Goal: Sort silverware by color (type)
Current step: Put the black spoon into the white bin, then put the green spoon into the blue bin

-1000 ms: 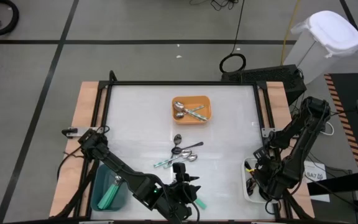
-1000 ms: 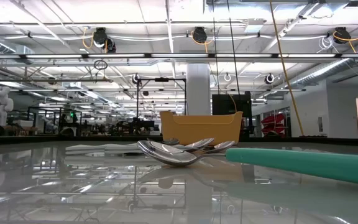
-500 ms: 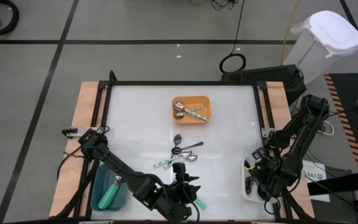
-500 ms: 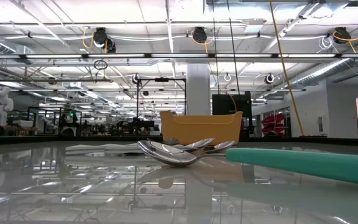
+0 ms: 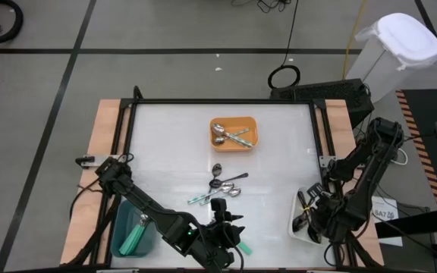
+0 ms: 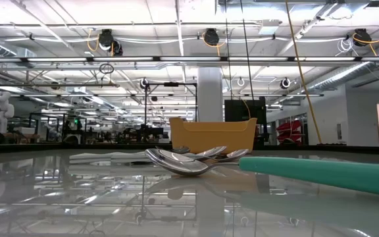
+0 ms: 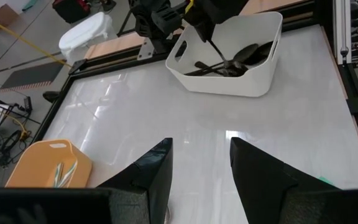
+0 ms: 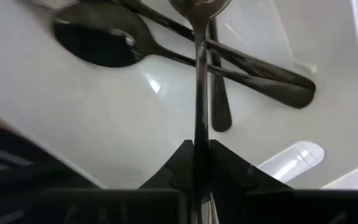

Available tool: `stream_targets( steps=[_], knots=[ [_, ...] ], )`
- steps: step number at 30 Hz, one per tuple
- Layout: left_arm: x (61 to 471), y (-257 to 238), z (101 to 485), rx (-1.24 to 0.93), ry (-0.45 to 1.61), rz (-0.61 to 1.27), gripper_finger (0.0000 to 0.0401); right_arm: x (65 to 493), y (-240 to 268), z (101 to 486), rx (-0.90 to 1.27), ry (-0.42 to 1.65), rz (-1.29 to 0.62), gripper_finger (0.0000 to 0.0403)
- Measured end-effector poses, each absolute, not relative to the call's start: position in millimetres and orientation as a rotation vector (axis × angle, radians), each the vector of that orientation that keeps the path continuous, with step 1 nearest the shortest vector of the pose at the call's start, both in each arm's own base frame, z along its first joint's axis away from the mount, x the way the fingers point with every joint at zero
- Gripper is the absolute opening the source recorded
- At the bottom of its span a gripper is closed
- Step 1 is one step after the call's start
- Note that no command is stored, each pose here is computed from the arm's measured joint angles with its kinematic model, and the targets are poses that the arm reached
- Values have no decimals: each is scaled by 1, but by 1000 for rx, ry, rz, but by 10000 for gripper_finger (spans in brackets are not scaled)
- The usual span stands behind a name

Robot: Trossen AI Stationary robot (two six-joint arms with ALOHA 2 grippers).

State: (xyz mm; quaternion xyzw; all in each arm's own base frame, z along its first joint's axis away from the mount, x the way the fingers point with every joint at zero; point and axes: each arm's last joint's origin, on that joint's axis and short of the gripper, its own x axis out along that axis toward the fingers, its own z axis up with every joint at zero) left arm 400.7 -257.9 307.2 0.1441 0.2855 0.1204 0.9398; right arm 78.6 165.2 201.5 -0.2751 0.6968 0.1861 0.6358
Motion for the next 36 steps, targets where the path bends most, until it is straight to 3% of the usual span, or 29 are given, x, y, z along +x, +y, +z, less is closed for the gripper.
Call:
stream_targets(
  steps=[22,36],
  knots=[
    [401,-258,307,293,582,246,161,86,177,212,-770,1416,606,28],
    [401,-258,307,293,583,246,161,87,178,213,-612,1434,470,119]
  ],
)
